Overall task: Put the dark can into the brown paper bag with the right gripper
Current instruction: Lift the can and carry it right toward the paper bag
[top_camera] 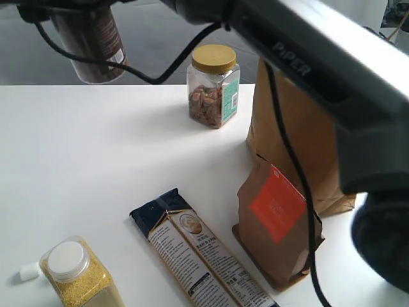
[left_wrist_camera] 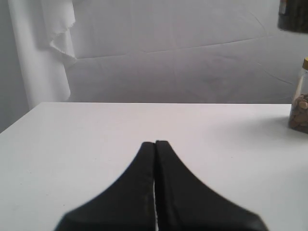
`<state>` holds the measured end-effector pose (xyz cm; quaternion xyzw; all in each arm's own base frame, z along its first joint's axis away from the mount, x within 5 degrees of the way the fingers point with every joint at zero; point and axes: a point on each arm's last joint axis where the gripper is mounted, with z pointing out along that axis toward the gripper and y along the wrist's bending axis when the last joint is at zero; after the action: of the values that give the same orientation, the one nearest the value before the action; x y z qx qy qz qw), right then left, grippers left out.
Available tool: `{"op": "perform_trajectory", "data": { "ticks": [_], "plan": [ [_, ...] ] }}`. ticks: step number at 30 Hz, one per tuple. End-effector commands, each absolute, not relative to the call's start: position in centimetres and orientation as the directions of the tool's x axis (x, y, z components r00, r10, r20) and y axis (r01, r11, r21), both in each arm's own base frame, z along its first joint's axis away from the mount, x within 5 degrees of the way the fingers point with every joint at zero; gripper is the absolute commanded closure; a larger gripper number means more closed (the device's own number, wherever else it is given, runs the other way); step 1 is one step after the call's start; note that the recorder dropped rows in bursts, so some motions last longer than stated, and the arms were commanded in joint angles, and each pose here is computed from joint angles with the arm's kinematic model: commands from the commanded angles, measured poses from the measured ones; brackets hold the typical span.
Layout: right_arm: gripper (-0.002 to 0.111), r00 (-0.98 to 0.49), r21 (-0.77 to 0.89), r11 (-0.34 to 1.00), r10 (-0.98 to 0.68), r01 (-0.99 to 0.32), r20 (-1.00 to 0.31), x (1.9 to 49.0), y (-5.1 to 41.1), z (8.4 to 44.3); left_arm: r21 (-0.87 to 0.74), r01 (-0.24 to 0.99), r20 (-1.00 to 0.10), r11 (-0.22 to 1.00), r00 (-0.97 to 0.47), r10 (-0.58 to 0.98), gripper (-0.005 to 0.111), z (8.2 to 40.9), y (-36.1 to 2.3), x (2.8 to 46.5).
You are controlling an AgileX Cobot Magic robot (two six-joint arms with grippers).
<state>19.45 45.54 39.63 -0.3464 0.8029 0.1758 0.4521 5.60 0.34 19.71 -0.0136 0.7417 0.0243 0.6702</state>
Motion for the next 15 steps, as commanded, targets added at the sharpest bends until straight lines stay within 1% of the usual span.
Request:
{"op": "perform_trajectory", "data": {
  "ticks": [1, 8, 13, 14, 15],
  "plan": [
    [0.108, -0.255, -0.101, 0.727, -0.362, -0.679, -0.896, 17.3, 42.6, 44.8, 0.017, -0.047, -0.995, 0.999, -0.101, 0.012, 0.107, 19.6, 0.3, 5.6],
    [0.108, -0.237, -0.114, 0.768, -0.330, -0.631, -0.914, 15.8, 38.7, 49.0, 0.017, -0.047, -0.995, 0.999, -0.101, 0.012, 0.107, 19.6, 0.3, 5.6],
    [0.108, -0.181, -0.111, 0.794, -0.268, -0.598, -0.946, 15.0, 35.5, 52.5, 0.017, -0.047, -0.995, 0.999, -0.101, 0.012, 0.107, 19.6, 0.3, 5.6],
    [0.108, -0.152, -0.122, 0.804, -0.255, -0.583, -0.955, 14.4, 33.9, 53.8, 0.017, -0.047, -0.995, 0.999, -0.101, 0.012, 0.107, 19.6, 0.3, 5.6],
    [0.108, -0.143, -0.132, 0.806, -0.259, -0.577, -0.955, 14.1, 33.5, 54.1, 0.017, -0.047, -0.995, 0.999, -0.101, 0.012, 0.107, 19.6, 0.3, 5.6]
  ]
}}
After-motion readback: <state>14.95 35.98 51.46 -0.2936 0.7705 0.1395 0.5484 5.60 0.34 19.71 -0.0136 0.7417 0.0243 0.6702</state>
